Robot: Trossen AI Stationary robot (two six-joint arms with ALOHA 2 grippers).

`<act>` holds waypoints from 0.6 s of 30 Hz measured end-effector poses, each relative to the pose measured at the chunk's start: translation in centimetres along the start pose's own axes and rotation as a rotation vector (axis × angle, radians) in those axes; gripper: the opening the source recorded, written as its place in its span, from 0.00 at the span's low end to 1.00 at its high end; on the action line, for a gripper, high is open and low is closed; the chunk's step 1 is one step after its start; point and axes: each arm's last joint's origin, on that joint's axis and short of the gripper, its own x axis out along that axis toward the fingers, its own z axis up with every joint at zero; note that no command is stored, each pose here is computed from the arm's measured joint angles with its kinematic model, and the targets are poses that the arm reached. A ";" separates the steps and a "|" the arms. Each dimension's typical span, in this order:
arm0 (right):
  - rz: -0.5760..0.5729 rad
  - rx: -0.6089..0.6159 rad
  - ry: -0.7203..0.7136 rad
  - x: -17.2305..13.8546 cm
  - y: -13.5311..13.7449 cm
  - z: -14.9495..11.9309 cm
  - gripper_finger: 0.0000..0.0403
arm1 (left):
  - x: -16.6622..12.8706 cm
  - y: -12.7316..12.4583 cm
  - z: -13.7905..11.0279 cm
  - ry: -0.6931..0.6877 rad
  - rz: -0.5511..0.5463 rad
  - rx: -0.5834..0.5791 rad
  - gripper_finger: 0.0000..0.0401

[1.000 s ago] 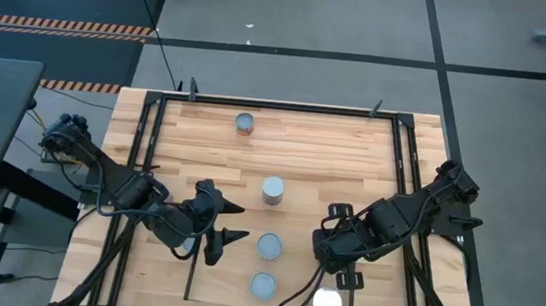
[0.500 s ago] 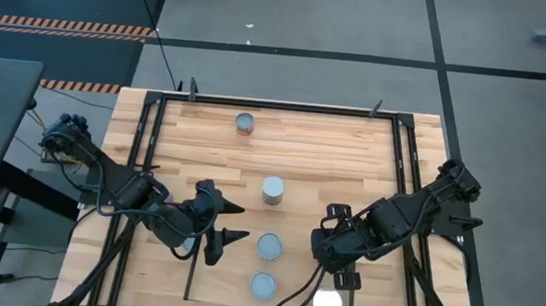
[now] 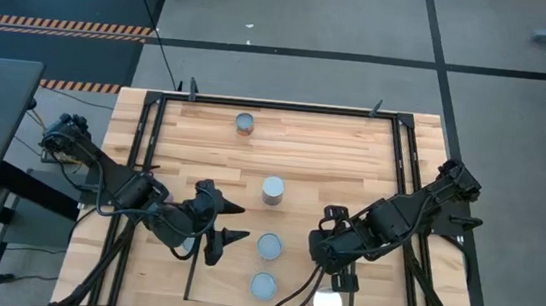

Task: Pick and place cans onto a shelf
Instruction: Adjust the cans on the shelf

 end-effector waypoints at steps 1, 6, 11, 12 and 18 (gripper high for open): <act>0.001 0.000 -0.001 -0.1 0.0 0.0 0.02 | 0.0 0.0 0.0 0.000 0.000 -0.001 0.71; -0.015 0.009 -0.009 -1.3 -0.4 -0.5 0.02 | 0.0 -0.1 0.2 -0.013 -0.012 -0.012 0.71; -0.001 -0.002 -0.129 -3.8 0.1 -0.7 0.01 | 0.0 -0.2 0.3 -0.023 -0.020 -0.014 0.71; 0.027 -0.022 -0.167 -4.0 0.8 -0.6 0.01 | 0.0 -0.2 0.3 -0.023 -0.020 -0.013 0.71; 0.262 -0.100 -0.271 -3.6 5.3 -0.8 0.01 | 0.0 -0.2 0.3 -0.023 -0.020 -0.012 0.71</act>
